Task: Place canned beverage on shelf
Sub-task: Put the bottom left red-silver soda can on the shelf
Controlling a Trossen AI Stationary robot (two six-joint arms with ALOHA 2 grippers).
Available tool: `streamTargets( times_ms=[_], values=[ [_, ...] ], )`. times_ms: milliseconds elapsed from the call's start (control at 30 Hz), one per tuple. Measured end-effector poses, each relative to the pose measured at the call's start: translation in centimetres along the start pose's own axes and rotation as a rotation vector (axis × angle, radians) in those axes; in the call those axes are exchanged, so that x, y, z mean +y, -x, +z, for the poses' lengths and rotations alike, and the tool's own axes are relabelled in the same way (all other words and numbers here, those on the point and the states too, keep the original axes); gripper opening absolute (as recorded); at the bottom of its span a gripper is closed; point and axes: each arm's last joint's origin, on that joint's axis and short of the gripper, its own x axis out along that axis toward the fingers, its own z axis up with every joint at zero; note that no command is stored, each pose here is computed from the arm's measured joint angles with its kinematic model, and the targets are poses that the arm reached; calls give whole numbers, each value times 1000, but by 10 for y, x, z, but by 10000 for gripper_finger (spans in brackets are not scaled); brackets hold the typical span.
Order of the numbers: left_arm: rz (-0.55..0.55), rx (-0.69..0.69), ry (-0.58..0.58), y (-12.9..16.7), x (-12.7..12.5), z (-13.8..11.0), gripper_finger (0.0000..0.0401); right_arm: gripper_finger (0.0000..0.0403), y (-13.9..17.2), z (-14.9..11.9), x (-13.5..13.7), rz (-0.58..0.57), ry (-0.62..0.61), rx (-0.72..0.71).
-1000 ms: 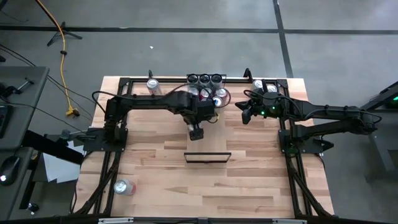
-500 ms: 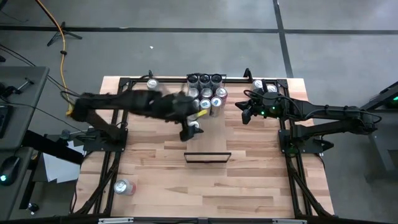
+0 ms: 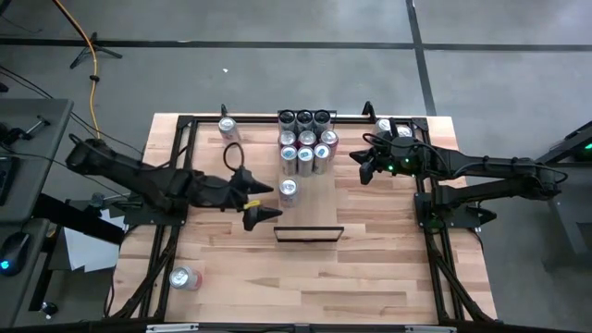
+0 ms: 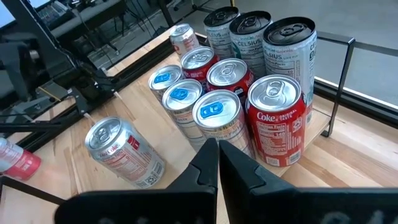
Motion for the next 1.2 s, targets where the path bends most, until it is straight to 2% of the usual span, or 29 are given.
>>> streamTargets(
  times_ms=[300,367,467,567,667,733,833,933,967,1200],
  values=[
    [-25,0,205,-5,3,-9,366,0,0,0,0,0,-24,1],
    [-31,1,309,-5,4,-7,365,0,0,0,0,0,-26,1],
    [-13,6,536,-6,7,-7,362,0,0,0,0,0,-30,1],
    [-18,16,618,-6,5,-9,346,0,0,0,0,0,-45,2],
    [-11,44,649,-8,1,-16,300,0,0,-1,0,-4,-43,9],
    [-1,30,681,-10,0,-20,249,0,0,-2,-1,-11,-46,20],
    [49,2,731,-15,3,-35,147,0,0,-4,-2,-21,-63,37],
    [45,-44,809,-16,9,-51,34,0,0,-6,-3,-33,-69,57],
    [34,-62,848,-17,12,-57,18,0,0,-6,-3,-35,-68,60],
    [-51,-152,1019,-17,36,-89,3,0,0,-7,-4,-39,-65,68]
  ],
)
